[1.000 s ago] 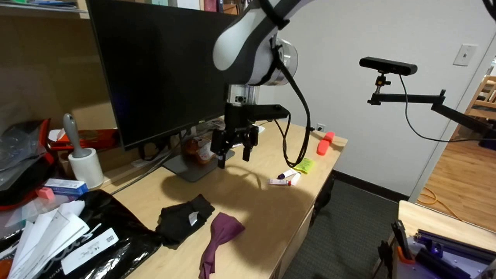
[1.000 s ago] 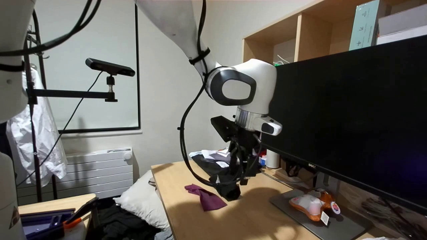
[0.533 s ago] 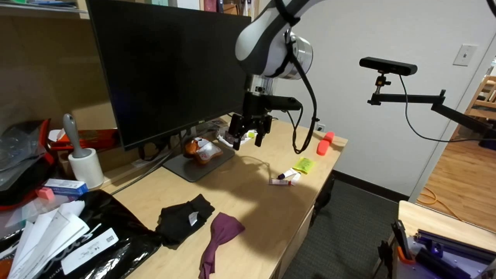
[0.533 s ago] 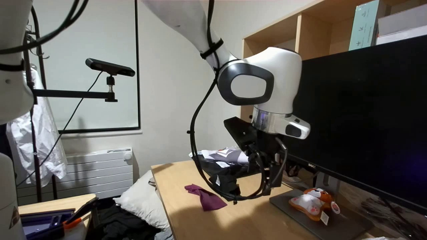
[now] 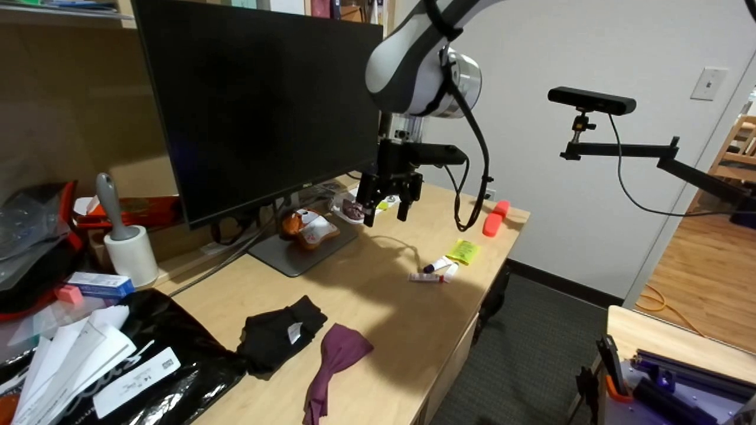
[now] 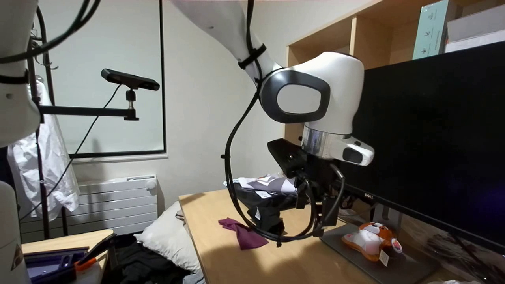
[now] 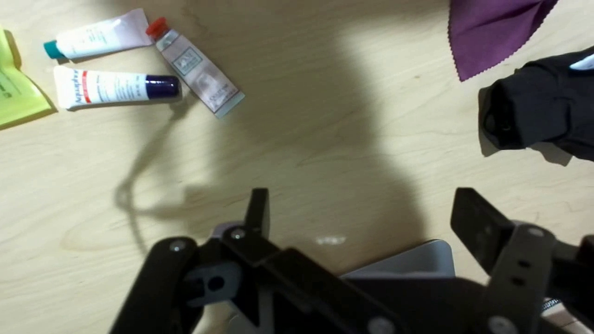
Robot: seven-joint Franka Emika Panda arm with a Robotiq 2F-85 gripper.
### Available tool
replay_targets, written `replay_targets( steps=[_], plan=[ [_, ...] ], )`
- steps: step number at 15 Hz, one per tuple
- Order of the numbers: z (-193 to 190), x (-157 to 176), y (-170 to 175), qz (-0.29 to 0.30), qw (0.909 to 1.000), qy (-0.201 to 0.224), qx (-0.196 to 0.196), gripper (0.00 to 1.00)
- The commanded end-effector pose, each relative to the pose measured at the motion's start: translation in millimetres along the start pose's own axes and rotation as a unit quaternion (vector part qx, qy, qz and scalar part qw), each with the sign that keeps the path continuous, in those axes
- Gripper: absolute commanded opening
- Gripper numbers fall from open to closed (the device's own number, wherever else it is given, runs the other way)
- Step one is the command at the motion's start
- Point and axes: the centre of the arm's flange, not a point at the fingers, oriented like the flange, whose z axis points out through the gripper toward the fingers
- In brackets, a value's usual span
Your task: Move the maroon cloth to the left then move the yellow object to the left
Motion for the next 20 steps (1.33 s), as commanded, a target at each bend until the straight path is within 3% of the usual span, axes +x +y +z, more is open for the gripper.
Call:
replay_targets(
  steps=[1, 4, 10, 15, 18, 19, 20],
  plan=[
    [0, 0, -1, 0.001, 1.0000, 0.000, 0.000, 1.00],
    [-8, 3, 16, -0.016, 0.9998, 0.005, -0.008, 1.00],
    [-31, 3, 100, -0.067, 0.9955, 0.008, -0.065, 1.00],
    [-42, 2, 165, -0.049, 0.9959, 0.007, -0.076, 1.00],
    [-35, 0, 167, 0.022, 0.9989, -0.010, -0.040, 1.00],
    [-38, -9, 169, -0.007, 0.9984, 0.004, -0.057, 1.00],
    [-35, -10, 169, 0.002, 0.9986, -0.005, -0.053, 1.00]
  ],
)
